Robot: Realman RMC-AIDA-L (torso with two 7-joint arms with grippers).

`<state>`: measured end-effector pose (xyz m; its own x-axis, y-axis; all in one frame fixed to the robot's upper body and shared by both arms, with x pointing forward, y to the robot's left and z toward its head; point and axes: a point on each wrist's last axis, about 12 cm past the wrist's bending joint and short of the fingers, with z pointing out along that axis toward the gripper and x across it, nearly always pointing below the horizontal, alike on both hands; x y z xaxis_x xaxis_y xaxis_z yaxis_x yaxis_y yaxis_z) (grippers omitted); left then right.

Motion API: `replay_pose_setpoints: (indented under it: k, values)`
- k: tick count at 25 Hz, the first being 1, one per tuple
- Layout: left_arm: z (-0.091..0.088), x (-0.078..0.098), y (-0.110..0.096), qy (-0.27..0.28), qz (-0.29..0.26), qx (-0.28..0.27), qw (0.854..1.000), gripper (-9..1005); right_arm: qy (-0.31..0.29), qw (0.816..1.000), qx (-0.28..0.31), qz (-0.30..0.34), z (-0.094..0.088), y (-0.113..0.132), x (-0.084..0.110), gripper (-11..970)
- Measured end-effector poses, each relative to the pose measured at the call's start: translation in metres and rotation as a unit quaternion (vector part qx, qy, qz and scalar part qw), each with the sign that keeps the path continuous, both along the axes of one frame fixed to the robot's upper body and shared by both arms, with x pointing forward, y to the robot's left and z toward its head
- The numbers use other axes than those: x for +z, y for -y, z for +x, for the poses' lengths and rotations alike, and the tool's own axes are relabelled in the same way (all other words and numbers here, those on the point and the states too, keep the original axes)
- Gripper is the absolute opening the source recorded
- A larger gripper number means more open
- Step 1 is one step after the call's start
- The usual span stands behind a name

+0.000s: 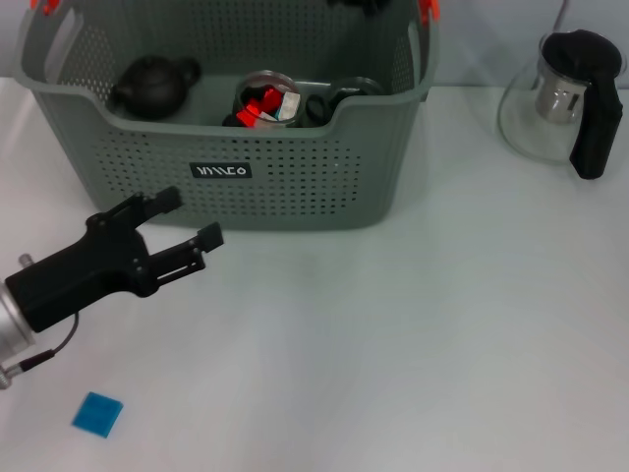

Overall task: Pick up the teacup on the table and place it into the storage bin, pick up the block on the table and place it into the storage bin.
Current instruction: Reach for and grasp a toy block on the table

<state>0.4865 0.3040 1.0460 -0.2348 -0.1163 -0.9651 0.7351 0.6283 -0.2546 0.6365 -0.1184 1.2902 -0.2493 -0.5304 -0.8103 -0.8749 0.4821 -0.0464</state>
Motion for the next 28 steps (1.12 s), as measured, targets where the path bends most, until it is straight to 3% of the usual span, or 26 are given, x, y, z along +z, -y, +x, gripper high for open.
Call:
replay_pose_setpoints:
  k: [4,10,16,21,25,28]
  values:
    - [-0.003,0.000,-0.008,0.002,-0.004,0.019,1.000,872,0.023,0.994,0.031,0.104,-0.036,0.051,-0.032,124]
    - [0.006,0.005,-0.009,0.004,0.000,0.019,1.000,872,0.109,0.966,0.074,0.222,-0.098,0.120,-0.094,156]
    - [0.013,0.010,-0.008,0.006,0.000,0.008,1.000,872,0.085,0.961,0.098,0.242,-0.116,0.124,-0.173,220]
    - [0.005,0.036,-0.034,-0.016,0.031,-0.028,0.999,872,0.082,0.961,0.108,0.239,-0.118,0.120,-0.190,329]
    - [-0.003,0.080,-0.063,-0.085,0.144,-0.054,0.984,872,0.079,0.964,0.112,0.227,-0.117,0.120,-0.192,416]
    - [-0.010,0.113,-0.072,-0.104,0.212,-0.063,0.970,872,0.082,0.965,0.112,0.222,-0.115,0.120,-0.191,543]
